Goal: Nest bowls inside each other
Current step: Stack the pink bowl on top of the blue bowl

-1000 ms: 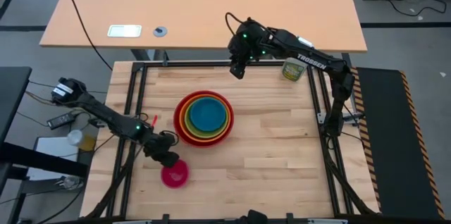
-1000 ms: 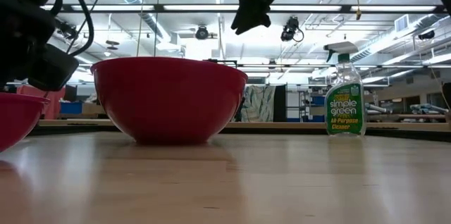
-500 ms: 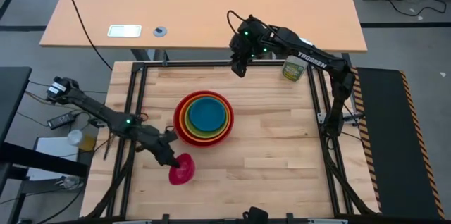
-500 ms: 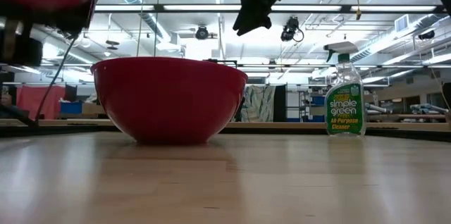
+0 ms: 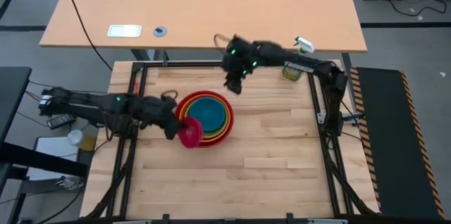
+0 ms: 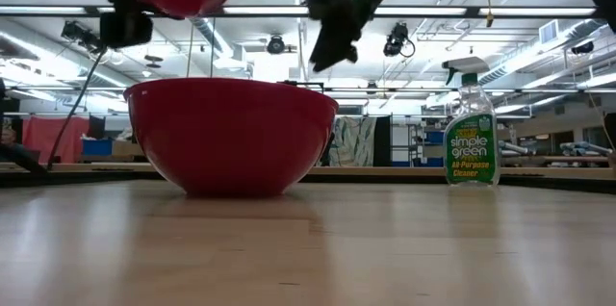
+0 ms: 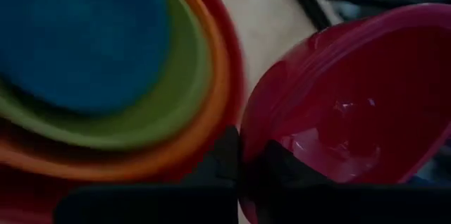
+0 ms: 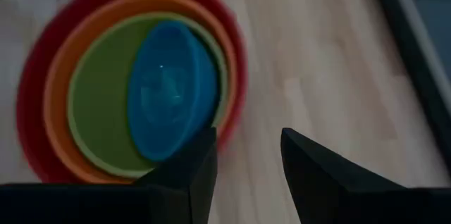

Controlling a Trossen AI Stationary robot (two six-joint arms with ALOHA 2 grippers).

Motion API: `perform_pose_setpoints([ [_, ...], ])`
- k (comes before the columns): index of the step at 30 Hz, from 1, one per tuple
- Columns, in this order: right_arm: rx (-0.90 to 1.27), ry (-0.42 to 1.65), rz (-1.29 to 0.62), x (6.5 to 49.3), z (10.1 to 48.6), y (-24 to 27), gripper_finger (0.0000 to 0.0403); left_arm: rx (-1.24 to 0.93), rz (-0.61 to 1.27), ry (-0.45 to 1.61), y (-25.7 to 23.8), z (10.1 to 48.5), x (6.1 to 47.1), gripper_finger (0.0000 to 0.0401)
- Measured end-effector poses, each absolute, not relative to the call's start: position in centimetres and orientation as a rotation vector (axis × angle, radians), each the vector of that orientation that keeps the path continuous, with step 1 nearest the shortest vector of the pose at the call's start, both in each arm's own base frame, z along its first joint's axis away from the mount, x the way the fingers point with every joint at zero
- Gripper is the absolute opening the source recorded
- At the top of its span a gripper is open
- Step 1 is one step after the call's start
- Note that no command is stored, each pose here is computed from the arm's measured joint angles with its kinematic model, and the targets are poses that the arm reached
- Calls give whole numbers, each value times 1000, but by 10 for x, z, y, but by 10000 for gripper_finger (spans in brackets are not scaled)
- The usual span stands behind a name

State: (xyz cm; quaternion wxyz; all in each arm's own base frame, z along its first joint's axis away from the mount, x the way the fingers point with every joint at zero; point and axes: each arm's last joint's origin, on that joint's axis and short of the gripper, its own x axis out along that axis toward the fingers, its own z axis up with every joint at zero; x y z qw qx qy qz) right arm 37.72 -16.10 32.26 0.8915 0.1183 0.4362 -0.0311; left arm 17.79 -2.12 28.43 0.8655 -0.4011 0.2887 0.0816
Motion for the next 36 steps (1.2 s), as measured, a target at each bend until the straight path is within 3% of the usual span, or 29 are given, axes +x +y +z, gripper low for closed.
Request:
perform_pose_setpoints([
  [9,109,899,-71,432,274,-131,164,-503,499,675,2,333,149,25],
  [19,37,1028,-17,456,217,-118,164,-476,524,697,5,334,146,26],
  [22,3,1051,-78,452,222,-118,164,-486,527,695,5,334,146,26],
  [29,61,899,-76,434,277,-125,164,-451,521,709,5,333,148,27],
  [36,65,987,-107,432,266,-123,164,-402,548,755,5,325,163,27],
])
